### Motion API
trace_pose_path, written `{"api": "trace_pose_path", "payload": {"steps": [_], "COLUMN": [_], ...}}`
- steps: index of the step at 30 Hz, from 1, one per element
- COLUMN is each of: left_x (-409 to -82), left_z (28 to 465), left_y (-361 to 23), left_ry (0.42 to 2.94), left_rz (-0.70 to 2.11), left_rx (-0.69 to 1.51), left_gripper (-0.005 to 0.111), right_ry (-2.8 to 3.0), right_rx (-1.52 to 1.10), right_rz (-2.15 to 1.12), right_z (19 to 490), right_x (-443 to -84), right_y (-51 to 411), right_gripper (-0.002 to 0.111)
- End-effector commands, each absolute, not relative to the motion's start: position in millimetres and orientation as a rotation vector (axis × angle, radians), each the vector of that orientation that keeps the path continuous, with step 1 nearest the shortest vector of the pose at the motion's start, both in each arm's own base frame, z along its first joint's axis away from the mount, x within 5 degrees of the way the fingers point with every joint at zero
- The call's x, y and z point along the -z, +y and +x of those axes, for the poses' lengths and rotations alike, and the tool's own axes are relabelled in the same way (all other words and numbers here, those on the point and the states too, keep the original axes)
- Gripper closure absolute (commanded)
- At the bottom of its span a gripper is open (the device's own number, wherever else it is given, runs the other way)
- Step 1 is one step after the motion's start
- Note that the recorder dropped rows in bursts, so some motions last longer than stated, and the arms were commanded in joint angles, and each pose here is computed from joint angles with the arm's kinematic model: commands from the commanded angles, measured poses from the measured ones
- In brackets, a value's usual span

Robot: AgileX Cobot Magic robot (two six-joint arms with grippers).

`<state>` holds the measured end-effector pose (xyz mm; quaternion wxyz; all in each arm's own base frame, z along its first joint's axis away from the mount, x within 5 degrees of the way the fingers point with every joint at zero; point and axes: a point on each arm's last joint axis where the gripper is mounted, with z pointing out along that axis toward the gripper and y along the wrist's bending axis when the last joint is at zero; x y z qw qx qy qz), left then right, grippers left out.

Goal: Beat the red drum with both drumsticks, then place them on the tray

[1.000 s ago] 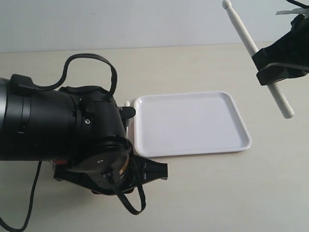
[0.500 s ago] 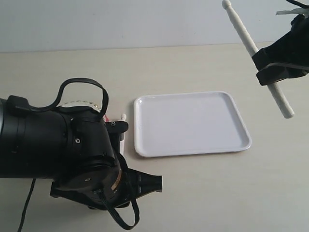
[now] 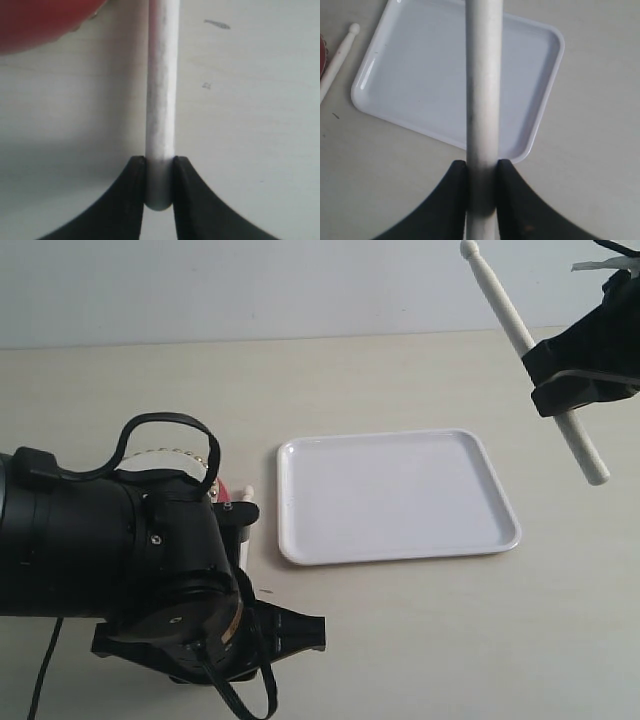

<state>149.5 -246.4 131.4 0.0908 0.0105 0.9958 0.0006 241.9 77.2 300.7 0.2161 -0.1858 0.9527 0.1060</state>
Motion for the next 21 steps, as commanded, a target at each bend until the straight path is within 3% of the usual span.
{"api": "trace_pose_path", "payload": {"steps": [1,13,21], "left_x": [-132.6,-131.8,-131.9], "left_z": [147.4,145.9,146.4], "left_y": [-247.4,-247.7,-248.2], "left_ry": [2.961,2.979,2.972], "left_rz": [0.036,0.037,0.045], "left_rx": [0.015,0.017,0.024], "left_gripper": [0.107,0.105,0.066], "right_ry": [2.617,2.608,2.594], "right_rx": [-0.287,-0.282,-0.282], "right_rz": [-0.528,-0.546,-0.54], "right_z": [241.9,242.2,243.4], "right_x": [-304.7,-304.9,-305.5], "right_y": [77.5,77.5,77.8], "right_gripper": [0.108,0.108,0.108]}}
